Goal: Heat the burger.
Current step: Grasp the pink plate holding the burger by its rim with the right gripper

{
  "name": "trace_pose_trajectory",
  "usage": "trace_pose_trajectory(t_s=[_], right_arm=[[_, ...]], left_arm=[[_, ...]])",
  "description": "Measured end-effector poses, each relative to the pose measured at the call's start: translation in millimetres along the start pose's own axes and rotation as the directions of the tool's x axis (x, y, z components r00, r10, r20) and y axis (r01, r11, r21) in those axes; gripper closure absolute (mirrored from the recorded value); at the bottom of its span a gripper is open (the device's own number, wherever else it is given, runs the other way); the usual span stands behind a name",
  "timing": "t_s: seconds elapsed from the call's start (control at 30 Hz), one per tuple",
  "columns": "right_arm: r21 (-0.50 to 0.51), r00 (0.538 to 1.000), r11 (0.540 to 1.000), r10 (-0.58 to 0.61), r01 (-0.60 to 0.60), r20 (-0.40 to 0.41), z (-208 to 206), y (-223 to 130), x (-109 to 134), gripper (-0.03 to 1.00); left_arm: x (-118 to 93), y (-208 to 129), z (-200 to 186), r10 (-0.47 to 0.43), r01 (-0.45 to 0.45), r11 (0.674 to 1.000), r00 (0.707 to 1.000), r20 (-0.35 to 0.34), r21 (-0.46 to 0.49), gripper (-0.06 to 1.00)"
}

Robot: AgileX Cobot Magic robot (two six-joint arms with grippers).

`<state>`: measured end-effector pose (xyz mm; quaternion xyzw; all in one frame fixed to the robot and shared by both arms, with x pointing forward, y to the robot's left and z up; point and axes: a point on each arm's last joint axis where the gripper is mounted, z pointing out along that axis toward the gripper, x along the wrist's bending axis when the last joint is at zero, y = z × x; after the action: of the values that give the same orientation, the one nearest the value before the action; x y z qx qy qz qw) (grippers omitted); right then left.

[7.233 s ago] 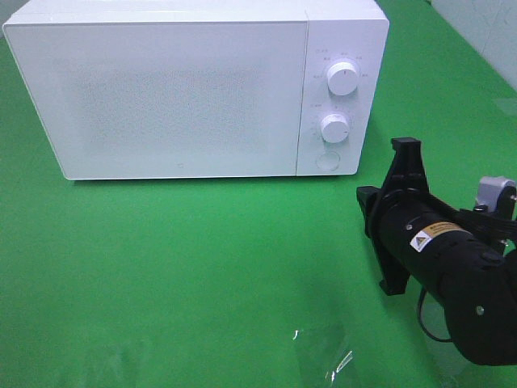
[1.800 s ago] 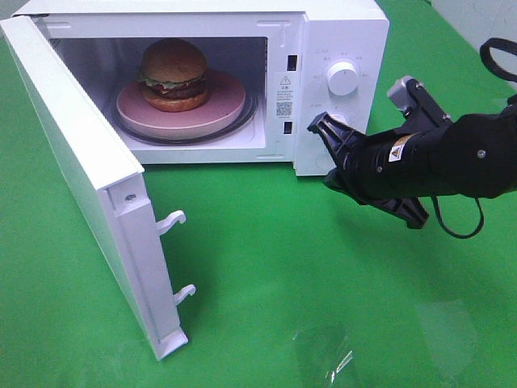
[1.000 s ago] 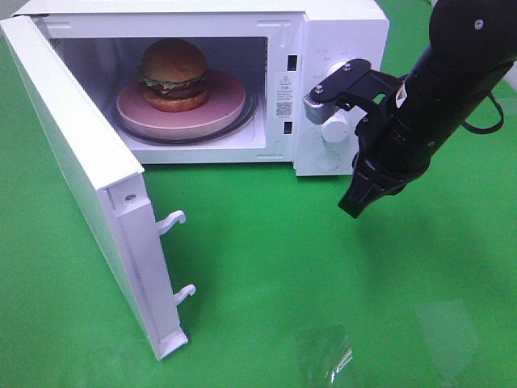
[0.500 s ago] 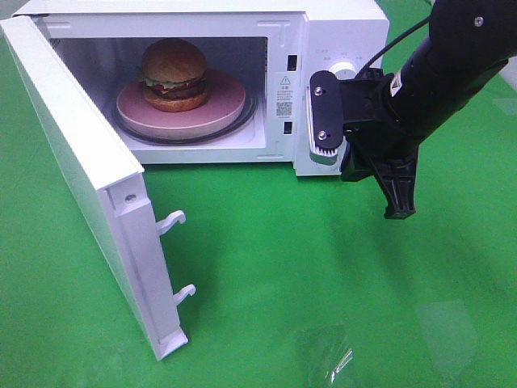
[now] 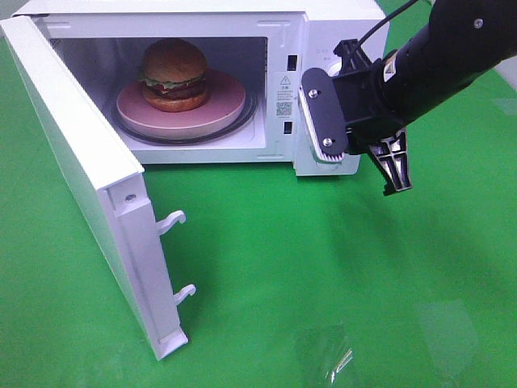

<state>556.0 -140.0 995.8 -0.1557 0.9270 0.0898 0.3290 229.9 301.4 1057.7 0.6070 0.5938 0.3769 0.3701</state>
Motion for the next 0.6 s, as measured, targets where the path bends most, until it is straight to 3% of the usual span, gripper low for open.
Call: trace_pose_trajectory(t_s=[0.03, 0.1, 0.13, 0.17, 0.2, 0.23, 0.27, 0.4, 0.6], right_arm=[[0.000, 1.000, 1.000, 0.000, 0.000, 0.000, 0, 0, 0, 0.69], [-0.011, 0.996, 0.996, 0.086, -0.085, 0.032, 0, 3, -3, 0.48], [-0.011, 0.996, 0.996, 0.086, -0.085, 0.032, 0, 3, -3, 0.48], [-0.014, 0.995, 0.995, 0.098, -0.098, 0.033, 0, 7, -2, 0.31], [-0.016, 0.995, 0.995, 0.096, -0.096, 0.033, 0, 11, -2, 0.25], [-0.016, 0.995, 0.995, 0.096, -0.096, 0.033, 0, 11, -2, 0.25], [-0.018, 0.996, 0.996, 0.088, -0.087, 0.034, -1, 14, -1, 0.11], [-0.026, 0.997, 0.998, 0.063, -0.062, 0.034, -1, 22, 0, 0.00], [-0.039, 0.998, 0.998, 0.048, -0.047, 0.033, -2, 31, 2, 0.00]], left_arm=[[0, 0, 0, 0.000, 0.000, 1.000, 1.000, 0.000, 0.000, -0.03], [0, 0, 0, 0.000, 0.000, 1.000, 1.000, 0.000, 0.000, -0.03], [0, 0, 0, 0.000, 0.000, 1.000, 1.000, 0.000, 0.000, -0.03], [0, 0, 0, 0.000, 0.000, 1.000, 1.000, 0.000, 0.000, -0.03], [0, 0, 0, 0.000, 0.000, 1.000, 1.000, 0.000, 0.000, -0.03], [0, 0, 0, 0.000, 0.000, 1.000, 1.000, 0.000, 0.000, -0.03], [0, 0, 0, 0.000, 0.000, 1.000, 1.000, 0.000, 0.000, -0.03], [0, 0, 0, 0.000, 0.000, 1.000, 1.000, 0.000, 0.000, -0.03], [0, 0, 0, 0.000, 0.000, 1.000, 1.000, 0.000, 0.000, -0.03]])
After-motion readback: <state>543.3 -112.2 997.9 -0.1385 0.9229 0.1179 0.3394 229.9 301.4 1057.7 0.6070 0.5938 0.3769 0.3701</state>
